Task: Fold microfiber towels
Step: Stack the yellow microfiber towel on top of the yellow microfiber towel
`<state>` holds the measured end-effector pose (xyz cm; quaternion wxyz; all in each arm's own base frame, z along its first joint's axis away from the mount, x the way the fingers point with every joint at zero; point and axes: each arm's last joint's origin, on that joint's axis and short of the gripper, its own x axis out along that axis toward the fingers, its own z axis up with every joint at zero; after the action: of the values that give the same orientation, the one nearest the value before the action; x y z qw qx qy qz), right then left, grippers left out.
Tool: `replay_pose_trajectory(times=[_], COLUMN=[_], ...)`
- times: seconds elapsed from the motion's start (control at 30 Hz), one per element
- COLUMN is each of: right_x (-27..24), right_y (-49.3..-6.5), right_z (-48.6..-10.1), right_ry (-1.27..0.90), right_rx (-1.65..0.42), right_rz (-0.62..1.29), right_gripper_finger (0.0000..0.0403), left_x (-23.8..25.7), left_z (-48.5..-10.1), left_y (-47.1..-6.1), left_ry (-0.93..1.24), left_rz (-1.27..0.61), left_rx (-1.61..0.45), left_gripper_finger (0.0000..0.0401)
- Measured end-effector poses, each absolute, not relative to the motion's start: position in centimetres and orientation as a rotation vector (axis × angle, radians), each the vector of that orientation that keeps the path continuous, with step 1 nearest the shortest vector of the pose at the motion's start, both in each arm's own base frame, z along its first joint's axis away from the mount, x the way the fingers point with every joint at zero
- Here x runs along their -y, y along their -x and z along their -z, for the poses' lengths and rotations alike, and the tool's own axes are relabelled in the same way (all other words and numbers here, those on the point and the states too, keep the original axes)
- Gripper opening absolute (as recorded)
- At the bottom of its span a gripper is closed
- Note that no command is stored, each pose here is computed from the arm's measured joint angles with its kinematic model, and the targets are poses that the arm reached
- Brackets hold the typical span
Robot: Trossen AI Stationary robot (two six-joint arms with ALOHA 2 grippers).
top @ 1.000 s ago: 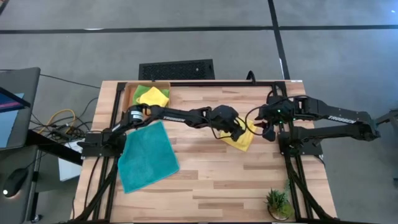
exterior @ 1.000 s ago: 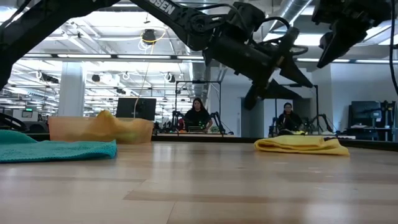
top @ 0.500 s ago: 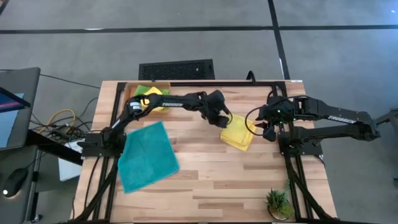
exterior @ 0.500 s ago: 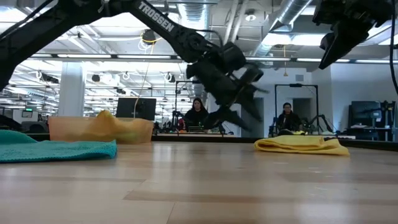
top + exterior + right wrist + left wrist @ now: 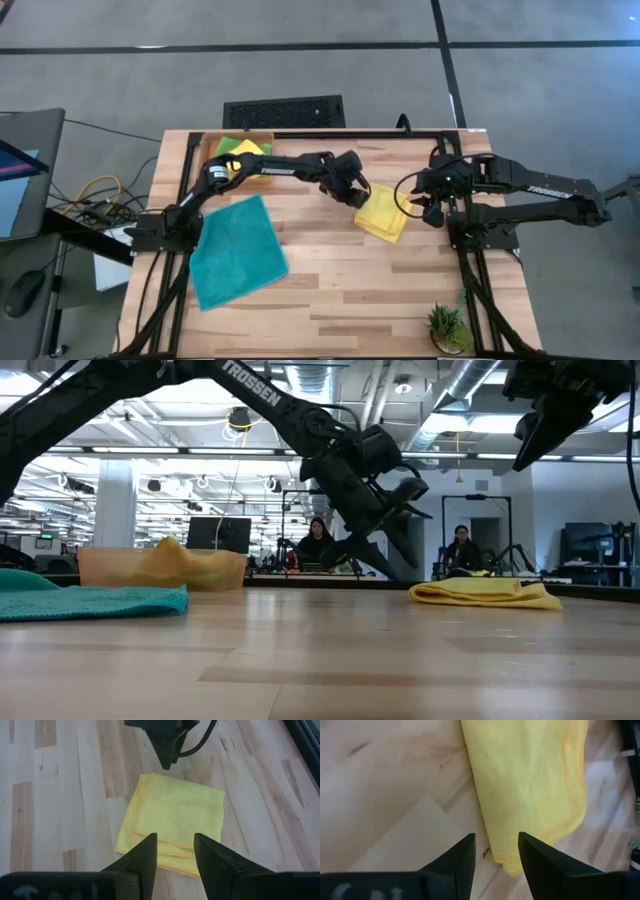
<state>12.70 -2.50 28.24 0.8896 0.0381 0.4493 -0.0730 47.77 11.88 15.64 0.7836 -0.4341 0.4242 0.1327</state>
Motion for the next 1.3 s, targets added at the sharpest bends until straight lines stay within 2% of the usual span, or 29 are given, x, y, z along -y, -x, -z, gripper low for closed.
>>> replay_pose_trajectory(times=[0.27, 0.73, 0.87, 1.03, 1.3], right_x=[2.5, 2.5, 2.5, 2.5, 2.5], right_y=[-12.7, -12.7, -12.7, -12.7, -12.7], right_z=[-28.2, -28.2, -28.2, -28.2, -28.2], right_ry=[-0.08, -0.08, -0.08, -0.08, -0.08], right_rx=[-0.932, -0.939, -0.94, -0.939, -0.94], right_rz=[0.152, 0.151, 0.151, 0.151, 0.152], right_gripper_finger=[0.0154, 0.0154, 0.0154, 0.0154, 0.0154], left_x=[-11.4, -10.5, -9.9, -9.3, -9.0], left_z=[-11.9, -11.8, -11.8, -11.7, -13.2], left_y=[-49.2, -50.1, -50.2, -50.3, -49.7], left_ry=[1.073, 1.089, 1.043, 0.969, 0.914], left_rz=[-0.166, -0.19, -0.189, -0.174, -0.151], left_rx=[-0.92, -0.845, -0.847, -0.853, -0.892], left_gripper_finger=[0.0141, 0.0136, 0.01, 0.0014, 0.0002])
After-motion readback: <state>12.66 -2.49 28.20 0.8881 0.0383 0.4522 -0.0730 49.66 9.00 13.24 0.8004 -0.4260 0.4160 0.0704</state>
